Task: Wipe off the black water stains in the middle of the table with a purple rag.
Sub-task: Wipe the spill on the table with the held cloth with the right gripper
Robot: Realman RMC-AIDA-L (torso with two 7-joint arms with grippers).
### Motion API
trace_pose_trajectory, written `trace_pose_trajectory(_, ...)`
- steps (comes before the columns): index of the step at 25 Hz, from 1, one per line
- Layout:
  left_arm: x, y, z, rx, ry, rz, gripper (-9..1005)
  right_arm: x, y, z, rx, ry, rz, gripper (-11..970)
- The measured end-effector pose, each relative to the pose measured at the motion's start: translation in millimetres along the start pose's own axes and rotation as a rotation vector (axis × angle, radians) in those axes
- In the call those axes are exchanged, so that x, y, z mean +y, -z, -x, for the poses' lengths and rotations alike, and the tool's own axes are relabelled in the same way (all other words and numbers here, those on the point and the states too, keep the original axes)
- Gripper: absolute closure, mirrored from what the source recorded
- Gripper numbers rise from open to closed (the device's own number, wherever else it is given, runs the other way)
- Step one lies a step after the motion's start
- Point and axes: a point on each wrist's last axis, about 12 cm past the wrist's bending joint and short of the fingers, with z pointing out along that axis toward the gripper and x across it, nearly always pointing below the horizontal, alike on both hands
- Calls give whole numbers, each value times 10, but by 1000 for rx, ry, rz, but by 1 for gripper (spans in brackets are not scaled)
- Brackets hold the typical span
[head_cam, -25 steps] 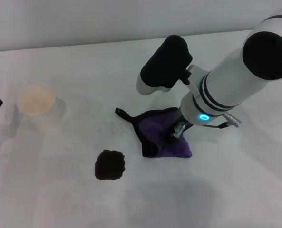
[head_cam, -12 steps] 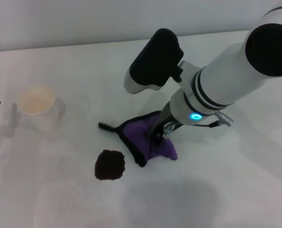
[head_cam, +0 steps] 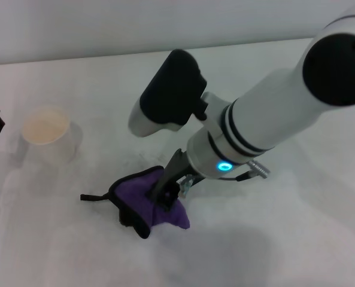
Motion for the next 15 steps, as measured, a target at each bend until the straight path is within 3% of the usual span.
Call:
trace_pose_trajectory(8,-19,-42,7,5,-2,-9,135,35,-298,-109,-20,3,-7,906)
trace_pose_trajectory(15,-27,-55,8,7,-3,-13,134,-6,-395,-139,-58,-1,-35,906)
